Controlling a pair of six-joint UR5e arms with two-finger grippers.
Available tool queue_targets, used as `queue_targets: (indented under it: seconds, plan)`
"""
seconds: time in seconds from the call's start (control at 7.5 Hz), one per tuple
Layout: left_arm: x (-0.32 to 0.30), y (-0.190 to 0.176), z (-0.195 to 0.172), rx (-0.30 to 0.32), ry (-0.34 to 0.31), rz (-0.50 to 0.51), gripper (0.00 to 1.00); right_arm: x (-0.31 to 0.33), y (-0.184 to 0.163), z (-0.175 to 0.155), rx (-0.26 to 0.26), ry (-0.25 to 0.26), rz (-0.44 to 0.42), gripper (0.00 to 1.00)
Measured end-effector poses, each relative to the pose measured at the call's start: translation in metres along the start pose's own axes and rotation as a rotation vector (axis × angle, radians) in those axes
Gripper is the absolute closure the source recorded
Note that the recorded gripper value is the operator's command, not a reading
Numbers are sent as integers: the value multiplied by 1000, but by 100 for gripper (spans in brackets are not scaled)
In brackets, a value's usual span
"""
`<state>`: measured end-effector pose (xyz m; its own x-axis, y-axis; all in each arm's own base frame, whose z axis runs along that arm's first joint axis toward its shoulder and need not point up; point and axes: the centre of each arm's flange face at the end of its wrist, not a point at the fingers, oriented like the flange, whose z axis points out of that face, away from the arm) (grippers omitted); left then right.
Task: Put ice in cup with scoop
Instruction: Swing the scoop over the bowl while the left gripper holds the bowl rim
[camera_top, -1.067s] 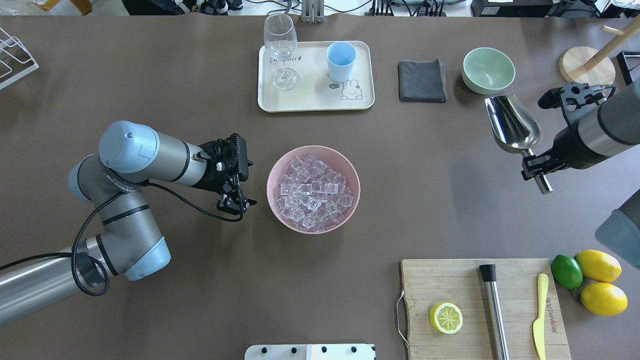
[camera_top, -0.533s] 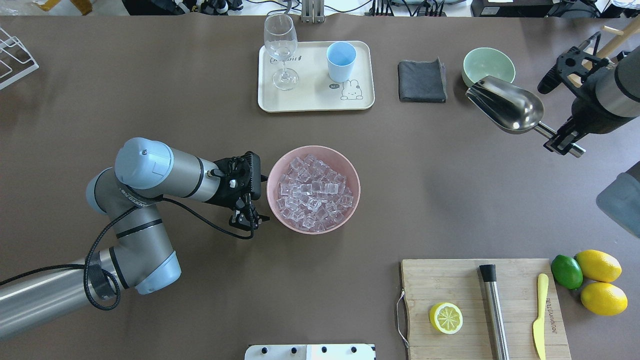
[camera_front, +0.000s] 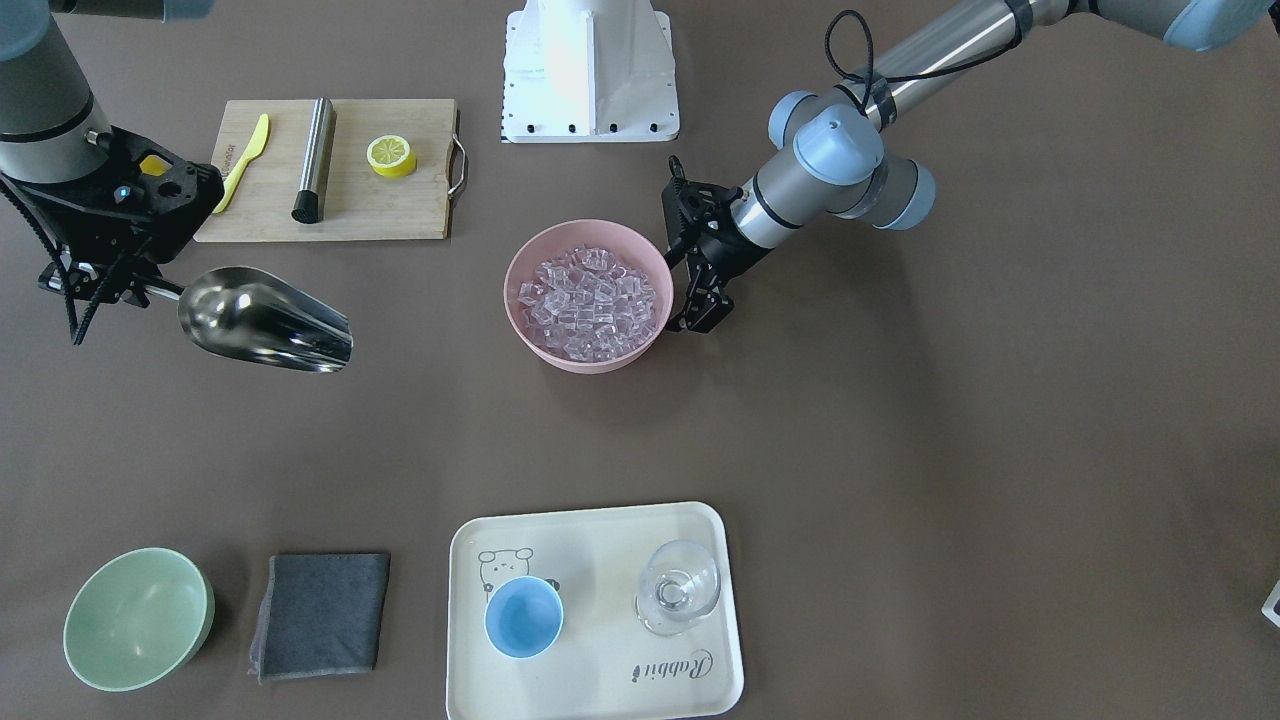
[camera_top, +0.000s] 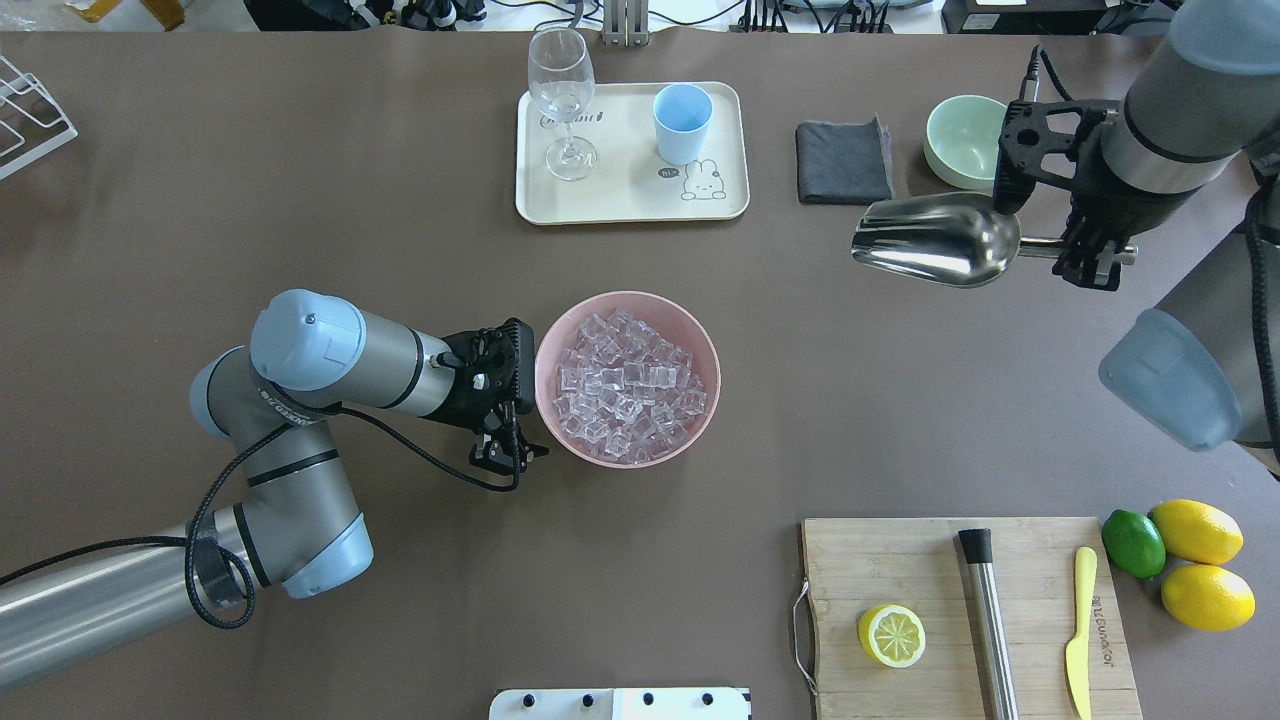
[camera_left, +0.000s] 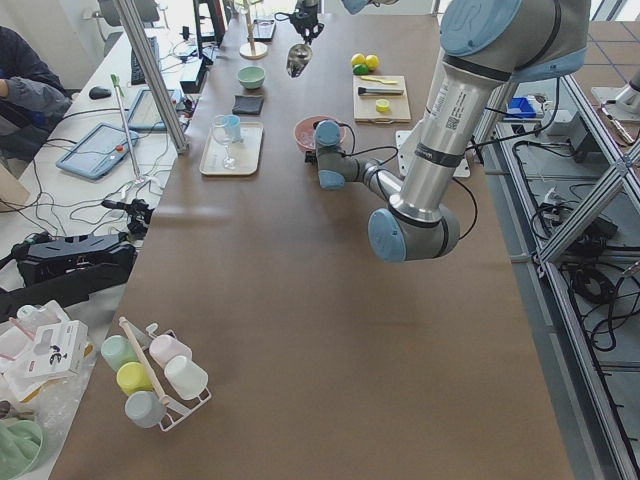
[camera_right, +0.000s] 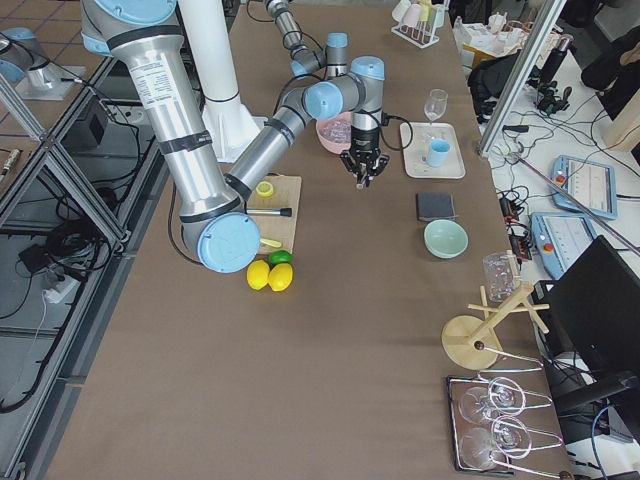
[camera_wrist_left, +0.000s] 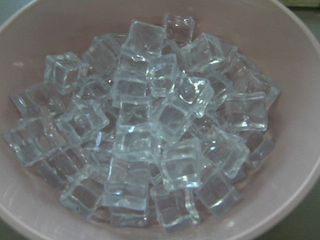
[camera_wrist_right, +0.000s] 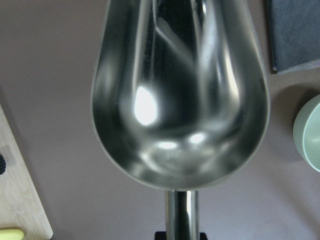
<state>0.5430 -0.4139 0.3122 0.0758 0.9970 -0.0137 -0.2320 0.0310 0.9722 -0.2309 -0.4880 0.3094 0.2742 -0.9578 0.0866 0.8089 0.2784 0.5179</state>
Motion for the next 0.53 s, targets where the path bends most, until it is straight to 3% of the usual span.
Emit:
queue_targets:
  seconds: [0.27, 0.53]
  plan:
    - [-1, 0, 1, -2, 0, -5, 2, 2, -23, -25, -70, -45, -126, 100]
    - [-3, -4, 2, 4, -4, -38, 2, 11, -74, -42, -158, -126, -223, 100]
